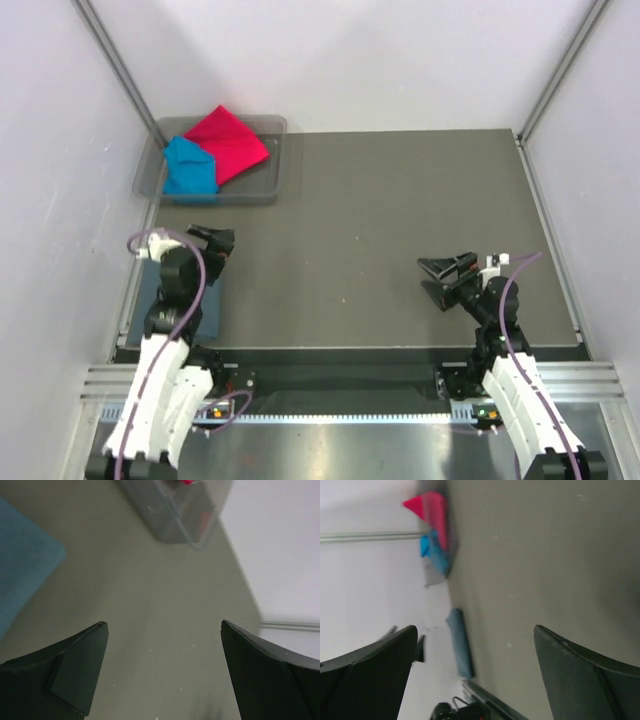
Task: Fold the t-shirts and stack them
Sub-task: Grab the tshirt from the pile, then move the tshirt to the center of the board, then flatten the tshirt out
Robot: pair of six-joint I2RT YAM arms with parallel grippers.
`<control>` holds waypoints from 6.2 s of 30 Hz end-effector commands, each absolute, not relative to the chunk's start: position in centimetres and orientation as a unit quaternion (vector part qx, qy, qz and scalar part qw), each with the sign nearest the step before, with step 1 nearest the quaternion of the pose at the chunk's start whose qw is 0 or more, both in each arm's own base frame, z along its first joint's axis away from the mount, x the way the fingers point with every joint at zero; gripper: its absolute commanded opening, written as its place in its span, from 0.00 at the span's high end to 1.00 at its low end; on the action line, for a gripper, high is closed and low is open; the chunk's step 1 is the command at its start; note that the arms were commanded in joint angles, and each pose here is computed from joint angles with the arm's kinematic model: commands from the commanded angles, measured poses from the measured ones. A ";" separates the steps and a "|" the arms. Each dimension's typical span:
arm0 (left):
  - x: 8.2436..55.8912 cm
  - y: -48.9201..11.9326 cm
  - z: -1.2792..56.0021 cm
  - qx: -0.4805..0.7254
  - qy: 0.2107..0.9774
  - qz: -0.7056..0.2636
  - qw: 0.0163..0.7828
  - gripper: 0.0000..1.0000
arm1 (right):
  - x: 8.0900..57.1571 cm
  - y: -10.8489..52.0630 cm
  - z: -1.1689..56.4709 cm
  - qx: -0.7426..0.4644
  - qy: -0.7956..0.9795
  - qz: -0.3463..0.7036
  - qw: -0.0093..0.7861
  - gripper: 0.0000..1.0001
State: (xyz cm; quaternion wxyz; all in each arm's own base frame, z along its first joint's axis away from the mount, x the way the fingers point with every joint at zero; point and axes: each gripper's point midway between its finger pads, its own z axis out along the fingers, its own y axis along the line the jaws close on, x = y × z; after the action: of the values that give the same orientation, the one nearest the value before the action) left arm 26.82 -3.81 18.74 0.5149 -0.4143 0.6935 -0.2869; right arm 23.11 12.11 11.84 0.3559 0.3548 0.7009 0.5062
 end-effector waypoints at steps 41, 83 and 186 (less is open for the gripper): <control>65.2 12.5 15.4 -0.267 0.822 0.058 0.499 1.00 | 27.7 5.6 12.0 0.316 0.794 0.329 0.402 0.04; 29.7 -25.3 18.5 0.063 0.886 -0.352 0.296 0.21 | 25.2 12.6 10.9 0.082 0.937 0.225 0.254 0.32; 39.9 -34.5 10.7 0.156 0.939 -0.241 0.191 1.00 | 33.8 9.9 9.0 0.026 0.958 0.107 0.264 0.95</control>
State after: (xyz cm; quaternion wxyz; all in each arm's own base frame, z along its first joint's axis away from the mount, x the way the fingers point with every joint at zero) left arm 37.25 -35.47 4.08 0.1153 0.1575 0.9516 -0.2375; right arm 30.14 10.30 5.10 0.1823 0.0190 0.9751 0.1245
